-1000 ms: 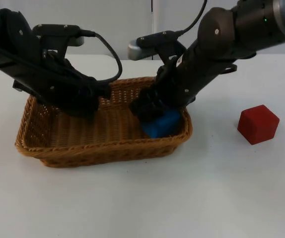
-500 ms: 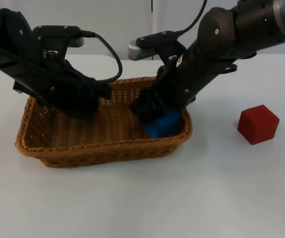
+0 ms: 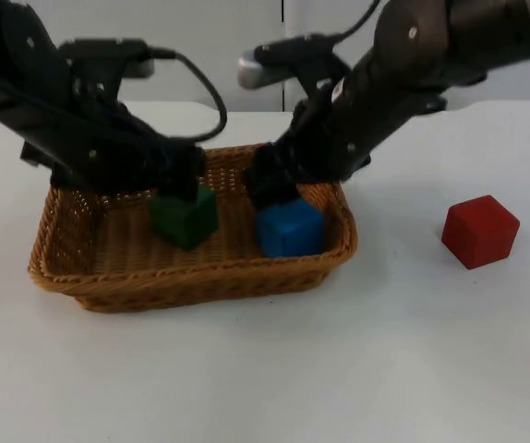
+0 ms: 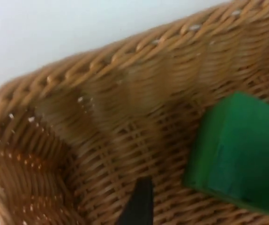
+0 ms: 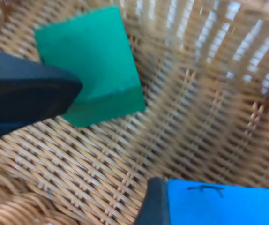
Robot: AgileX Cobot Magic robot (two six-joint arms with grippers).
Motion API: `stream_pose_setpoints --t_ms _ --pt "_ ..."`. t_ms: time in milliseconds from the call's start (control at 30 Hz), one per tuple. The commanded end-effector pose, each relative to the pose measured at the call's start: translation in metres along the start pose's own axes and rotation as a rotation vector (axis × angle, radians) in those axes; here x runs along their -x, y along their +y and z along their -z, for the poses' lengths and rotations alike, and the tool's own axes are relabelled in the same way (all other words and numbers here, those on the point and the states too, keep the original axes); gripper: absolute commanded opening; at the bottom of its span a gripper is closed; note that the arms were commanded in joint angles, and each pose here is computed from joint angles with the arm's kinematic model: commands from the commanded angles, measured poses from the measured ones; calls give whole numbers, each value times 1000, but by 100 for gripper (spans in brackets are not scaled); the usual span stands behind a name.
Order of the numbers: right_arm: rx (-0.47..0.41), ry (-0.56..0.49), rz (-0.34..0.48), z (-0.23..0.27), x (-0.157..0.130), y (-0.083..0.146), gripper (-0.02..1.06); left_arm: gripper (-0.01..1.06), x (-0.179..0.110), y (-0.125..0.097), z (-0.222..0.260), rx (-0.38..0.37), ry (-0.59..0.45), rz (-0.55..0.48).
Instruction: Pick up one cube with each hand and place exactly two cubes into the same basket, leaving the remaining cube outside.
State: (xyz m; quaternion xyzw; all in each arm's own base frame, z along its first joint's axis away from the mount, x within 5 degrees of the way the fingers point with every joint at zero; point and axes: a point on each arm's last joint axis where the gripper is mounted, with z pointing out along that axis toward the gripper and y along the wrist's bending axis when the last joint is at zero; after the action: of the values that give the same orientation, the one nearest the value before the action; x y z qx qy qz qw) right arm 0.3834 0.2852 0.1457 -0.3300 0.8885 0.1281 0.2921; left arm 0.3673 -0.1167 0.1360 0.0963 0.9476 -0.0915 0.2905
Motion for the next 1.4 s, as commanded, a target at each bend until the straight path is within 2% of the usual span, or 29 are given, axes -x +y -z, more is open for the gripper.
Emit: stream_pose_setpoints --t_ms 0,133,233,500,600,833,1267,1367 --pt "-6 -36 32 19 12 2 66 80 10 -1 15 -9 -36 8" --pt "-22 -49 85 51 25 2 66 80 25 -6 51 -26 -110 -12" --pt "-21 -76 92 81 35 3 66 80 37 -11 88 -39 -178 -40" --pt "-16 -143 97 142 51 9 66 80 45 -18 151 -65 -268 -79" --pt "-14 -176 102 171 56 12 66 80 43 -21 171 -80 -272 -90" --pt "-7 -195 103 201 57 16 66 80 34 -22 184 -90 -263 -93" --pt "8 -175 91 224 53 19 66 80 20 -23 198 -105 -228 -101" --pt "2 -194 84 227 43 20 66 80 18 -24 208 -110 -233 -110"
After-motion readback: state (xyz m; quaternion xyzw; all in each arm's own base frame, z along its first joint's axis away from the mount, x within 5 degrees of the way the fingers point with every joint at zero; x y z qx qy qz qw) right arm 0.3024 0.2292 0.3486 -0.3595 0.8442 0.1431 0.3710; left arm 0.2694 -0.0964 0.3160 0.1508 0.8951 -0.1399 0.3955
